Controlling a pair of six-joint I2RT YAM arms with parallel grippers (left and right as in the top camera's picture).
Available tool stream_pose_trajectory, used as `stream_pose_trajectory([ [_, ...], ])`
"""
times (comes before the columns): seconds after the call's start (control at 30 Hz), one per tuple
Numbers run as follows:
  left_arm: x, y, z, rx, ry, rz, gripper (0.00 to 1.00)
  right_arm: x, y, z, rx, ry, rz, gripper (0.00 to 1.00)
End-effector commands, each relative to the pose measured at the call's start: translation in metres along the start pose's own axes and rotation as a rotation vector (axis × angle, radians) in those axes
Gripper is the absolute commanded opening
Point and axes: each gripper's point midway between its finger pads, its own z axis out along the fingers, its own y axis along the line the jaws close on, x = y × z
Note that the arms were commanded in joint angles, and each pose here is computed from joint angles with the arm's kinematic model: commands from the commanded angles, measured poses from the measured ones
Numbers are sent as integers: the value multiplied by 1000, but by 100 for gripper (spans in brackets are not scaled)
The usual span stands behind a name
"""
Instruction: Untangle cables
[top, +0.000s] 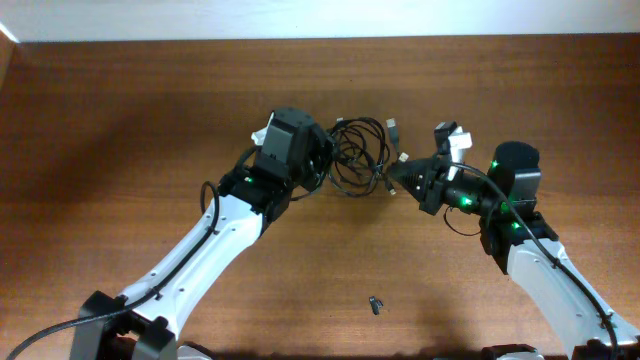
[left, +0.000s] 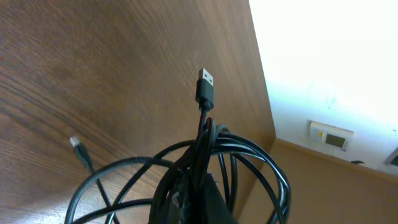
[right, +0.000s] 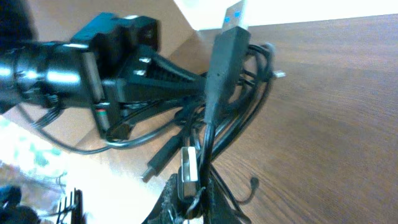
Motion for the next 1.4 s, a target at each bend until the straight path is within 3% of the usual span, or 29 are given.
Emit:
stream_pose_trajectory([
  [0.0,-15,-10,-7,46,24,-22,0,1,-39,-6,225,-33,163,13],
  [0.07,-13,-17,-9,83,89,22,0,2,-43,-7,247,-34,168,61],
  [0.1,-10,-23,-12,117,124,56,0,2,-43,-7,247,-34,167,76],
  [0.2,4,-53,-23,277,237,216,0,2,-43,-7,247,-34,167,88],
  [0.43,14,-63,-30,380,248,524,0,2,-41,-6,235,-31,167,90],
  [0.77,1,-64,-26,390,101,908,0,-11,-10,-2,69,-47,87,90],
  [1.07,3,-57,-24,366,127,876,0,-12,-10,-2,71,-52,80,90],
  [1.17,26,-56,-32,480,196,1165,0,-13,-13,-2,87,-57,74,91],
  [1.37,57,-55,-49,664,299,1382,0,-13,-11,-2,77,-54,72,97],
])
